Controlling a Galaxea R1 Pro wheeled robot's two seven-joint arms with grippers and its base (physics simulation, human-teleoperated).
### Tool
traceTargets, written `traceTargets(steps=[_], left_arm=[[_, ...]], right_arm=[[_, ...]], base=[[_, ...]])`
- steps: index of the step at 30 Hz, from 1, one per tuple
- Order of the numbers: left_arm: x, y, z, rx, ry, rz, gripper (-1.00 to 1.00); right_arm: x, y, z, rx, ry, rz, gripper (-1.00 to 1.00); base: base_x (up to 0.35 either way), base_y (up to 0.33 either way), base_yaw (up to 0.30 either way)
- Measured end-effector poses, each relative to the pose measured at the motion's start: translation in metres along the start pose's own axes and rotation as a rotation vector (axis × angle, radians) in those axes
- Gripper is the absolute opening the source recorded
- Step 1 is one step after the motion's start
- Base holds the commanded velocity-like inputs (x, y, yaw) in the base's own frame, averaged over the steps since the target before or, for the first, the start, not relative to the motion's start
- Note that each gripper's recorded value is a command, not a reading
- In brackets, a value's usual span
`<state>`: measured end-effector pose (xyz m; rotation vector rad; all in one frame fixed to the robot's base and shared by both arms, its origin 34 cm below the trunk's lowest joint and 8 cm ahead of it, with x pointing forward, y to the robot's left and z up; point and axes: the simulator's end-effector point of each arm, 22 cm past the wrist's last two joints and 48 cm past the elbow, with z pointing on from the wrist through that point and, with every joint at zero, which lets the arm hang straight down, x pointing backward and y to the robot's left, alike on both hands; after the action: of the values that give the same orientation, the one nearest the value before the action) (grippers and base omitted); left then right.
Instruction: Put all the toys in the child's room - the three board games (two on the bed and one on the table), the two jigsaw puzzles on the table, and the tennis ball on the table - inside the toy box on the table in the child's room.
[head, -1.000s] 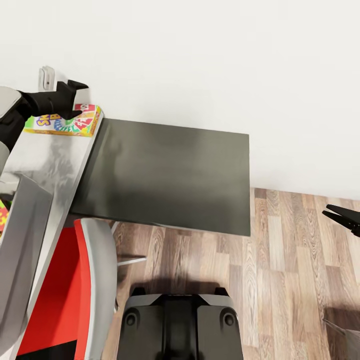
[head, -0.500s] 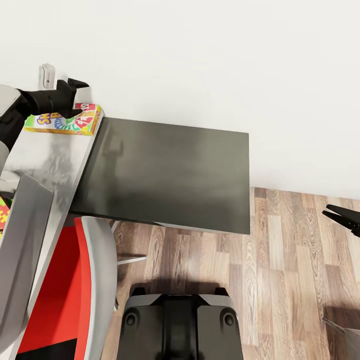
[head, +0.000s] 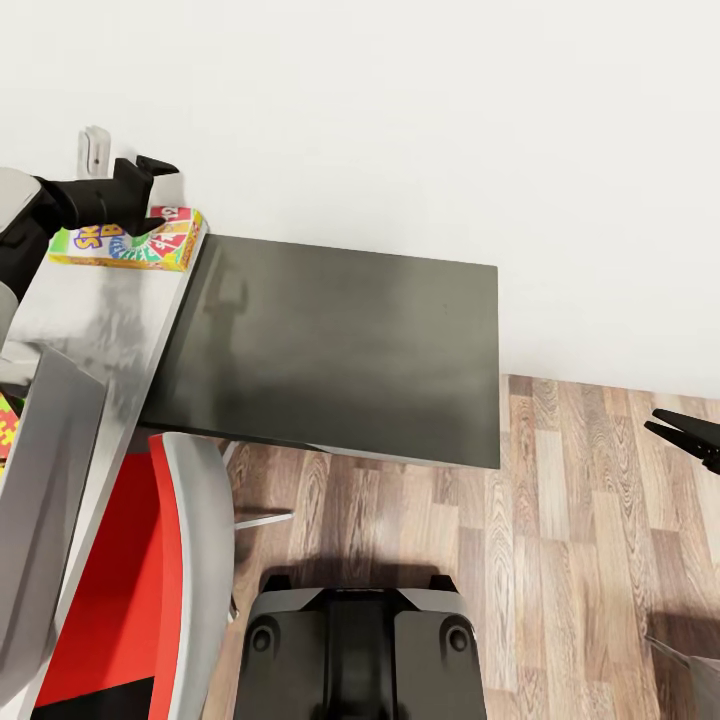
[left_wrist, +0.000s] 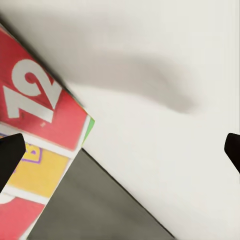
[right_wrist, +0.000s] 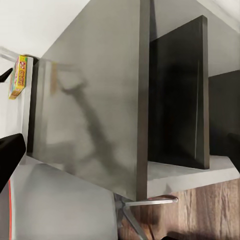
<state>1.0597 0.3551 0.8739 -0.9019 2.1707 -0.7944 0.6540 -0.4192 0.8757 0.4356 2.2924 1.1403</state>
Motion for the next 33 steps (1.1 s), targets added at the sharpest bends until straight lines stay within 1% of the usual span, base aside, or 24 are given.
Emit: traceTargets(steps=[11,16,24,33], left_arm=[[-0.003,-0.019,-0.002,0.033,-0.004,0.026,1.00],[-0.003,-0.021,-0.003,0.038,-0.006,0.030,1.00],[-0.006,-0.033,-0.005,0.060,-0.013,0.047,1.00],[-0.019,-0.045,-0.014,0.083,-0.036,0.072,1.00]], right_arm=[[0.000,0.000,0.000,0.000,0.001,0.000,1.00],[0.001,0.000,0.000,0.000,0.002,0.001,1.00],[0.001,0.000,0.000,0.000,0.003,0.001,1.00],[0.001,0.000,0.001,0.000,0.003,0.001,1.00]], base=[[0.000,0.000,0.000],[0.000,0.000,0.000],[0.000,0.000,0.000],[0.000,0.000,0.000]])
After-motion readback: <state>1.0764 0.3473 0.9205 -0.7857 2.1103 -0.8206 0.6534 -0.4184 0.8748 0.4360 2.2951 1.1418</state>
